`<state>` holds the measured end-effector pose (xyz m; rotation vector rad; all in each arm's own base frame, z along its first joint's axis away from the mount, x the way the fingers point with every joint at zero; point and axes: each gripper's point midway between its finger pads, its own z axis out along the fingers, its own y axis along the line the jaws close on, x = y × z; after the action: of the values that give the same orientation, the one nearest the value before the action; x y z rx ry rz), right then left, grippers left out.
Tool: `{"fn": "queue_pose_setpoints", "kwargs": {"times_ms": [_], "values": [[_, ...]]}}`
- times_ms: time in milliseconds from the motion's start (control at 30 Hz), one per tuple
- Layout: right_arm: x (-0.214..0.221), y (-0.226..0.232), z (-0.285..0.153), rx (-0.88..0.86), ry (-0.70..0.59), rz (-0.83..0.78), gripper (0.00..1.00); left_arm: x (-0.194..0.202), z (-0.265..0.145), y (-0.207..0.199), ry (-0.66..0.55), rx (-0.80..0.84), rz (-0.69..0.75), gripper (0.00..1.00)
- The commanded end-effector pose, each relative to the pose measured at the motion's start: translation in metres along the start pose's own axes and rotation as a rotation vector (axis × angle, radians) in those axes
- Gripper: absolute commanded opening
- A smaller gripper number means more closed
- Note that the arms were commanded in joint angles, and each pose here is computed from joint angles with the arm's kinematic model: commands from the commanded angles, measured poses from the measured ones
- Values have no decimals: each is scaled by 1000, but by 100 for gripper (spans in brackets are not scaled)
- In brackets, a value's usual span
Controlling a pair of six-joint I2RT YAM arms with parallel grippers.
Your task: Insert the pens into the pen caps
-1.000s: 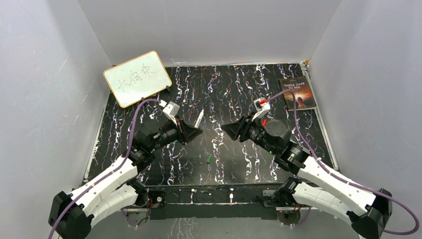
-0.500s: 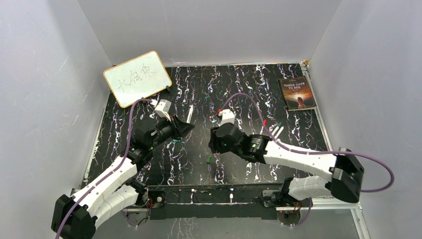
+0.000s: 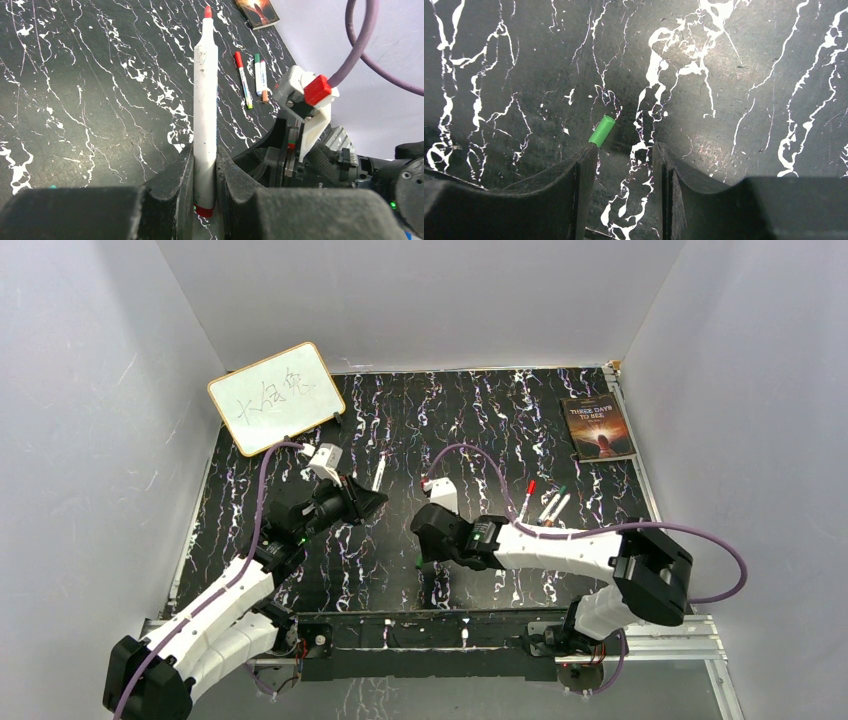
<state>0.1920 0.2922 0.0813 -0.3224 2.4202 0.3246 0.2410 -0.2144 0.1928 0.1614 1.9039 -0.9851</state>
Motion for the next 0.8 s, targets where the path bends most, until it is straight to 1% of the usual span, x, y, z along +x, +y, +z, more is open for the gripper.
{"fn": "queue_pose_setpoints", "kwargs": {"times_ms": [0, 333, 767], "values": [[-20, 17, 2, -20, -49, 21, 43, -5, -3, -1, -16, 2, 20, 0], [-15, 35, 17, -52, 5, -14, 41, -3, -9, 1, -15, -8, 30, 0], [11, 34, 31, -63, 68, -9, 41, -3, -7, 3, -15, -15, 24, 0]]}}
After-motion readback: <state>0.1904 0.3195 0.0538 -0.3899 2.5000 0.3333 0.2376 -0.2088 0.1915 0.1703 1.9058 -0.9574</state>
